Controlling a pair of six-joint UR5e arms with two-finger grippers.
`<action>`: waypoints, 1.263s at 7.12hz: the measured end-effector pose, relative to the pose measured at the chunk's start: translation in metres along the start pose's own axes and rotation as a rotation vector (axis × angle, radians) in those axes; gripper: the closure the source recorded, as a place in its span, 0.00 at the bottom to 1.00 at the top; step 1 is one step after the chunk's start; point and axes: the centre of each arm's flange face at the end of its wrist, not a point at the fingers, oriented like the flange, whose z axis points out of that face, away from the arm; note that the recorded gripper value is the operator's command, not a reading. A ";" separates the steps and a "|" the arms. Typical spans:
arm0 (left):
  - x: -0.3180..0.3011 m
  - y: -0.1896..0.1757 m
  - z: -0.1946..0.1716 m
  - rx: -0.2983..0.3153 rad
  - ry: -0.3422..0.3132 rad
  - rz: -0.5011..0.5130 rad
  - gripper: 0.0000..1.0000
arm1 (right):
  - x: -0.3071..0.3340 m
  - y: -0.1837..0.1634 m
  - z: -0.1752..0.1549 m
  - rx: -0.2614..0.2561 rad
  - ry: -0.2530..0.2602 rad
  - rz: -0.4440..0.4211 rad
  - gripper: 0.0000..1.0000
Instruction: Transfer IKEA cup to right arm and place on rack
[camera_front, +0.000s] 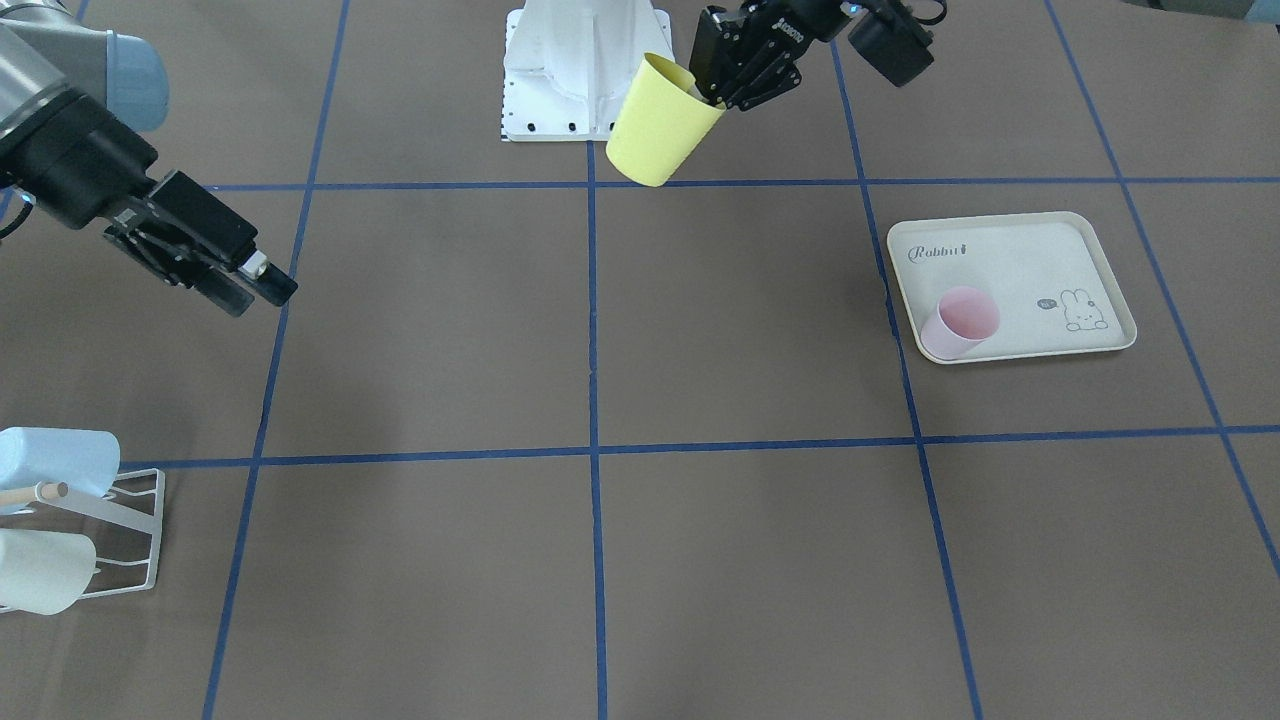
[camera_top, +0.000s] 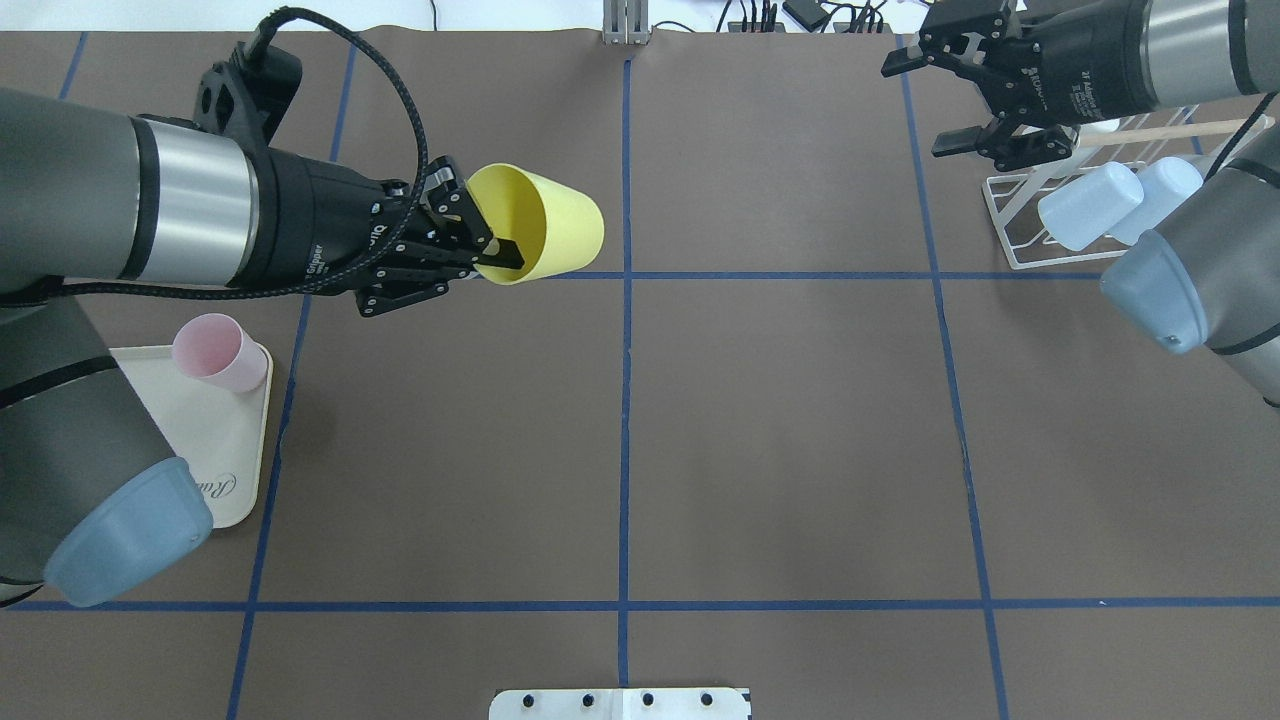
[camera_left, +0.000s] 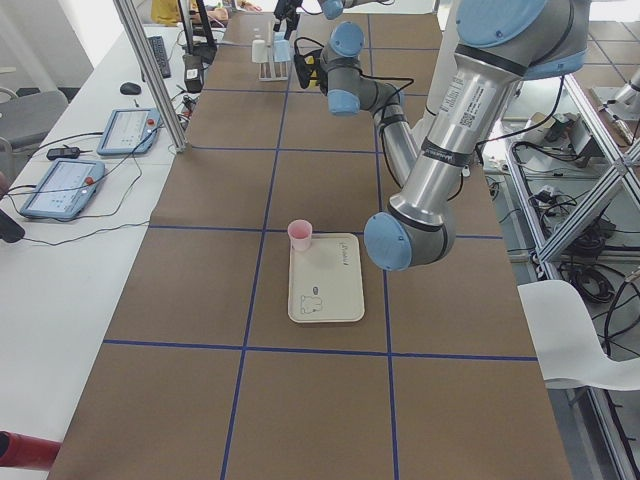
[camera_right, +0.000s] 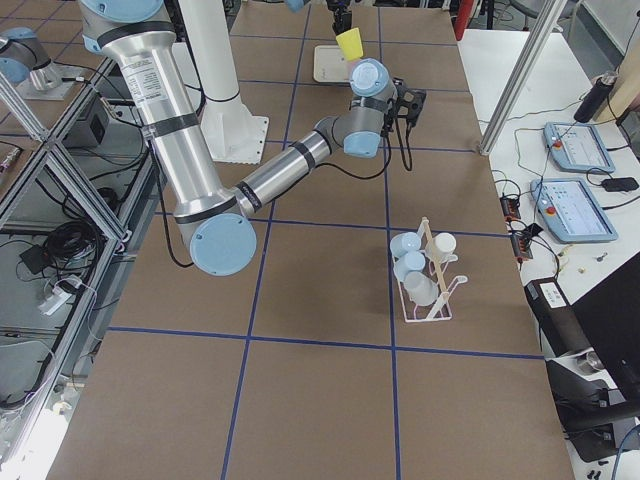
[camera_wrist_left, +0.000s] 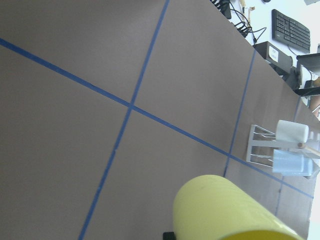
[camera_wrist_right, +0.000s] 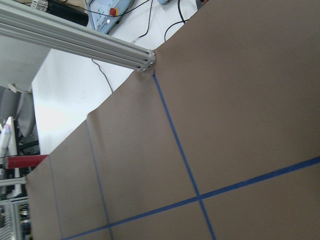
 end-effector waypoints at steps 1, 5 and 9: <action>0.003 -0.004 0.006 -0.009 0.131 -0.079 1.00 | -0.009 0.015 -0.002 -0.039 -0.077 0.053 0.00; -0.032 -0.024 0.034 -0.170 0.628 -0.367 1.00 | -0.059 0.088 -0.010 -0.179 -0.247 0.122 0.00; -0.057 -0.018 0.063 -0.393 0.808 -0.511 1.00 | -0.113 0.144 -0.001 -0.275 -0.375 0.229 0.01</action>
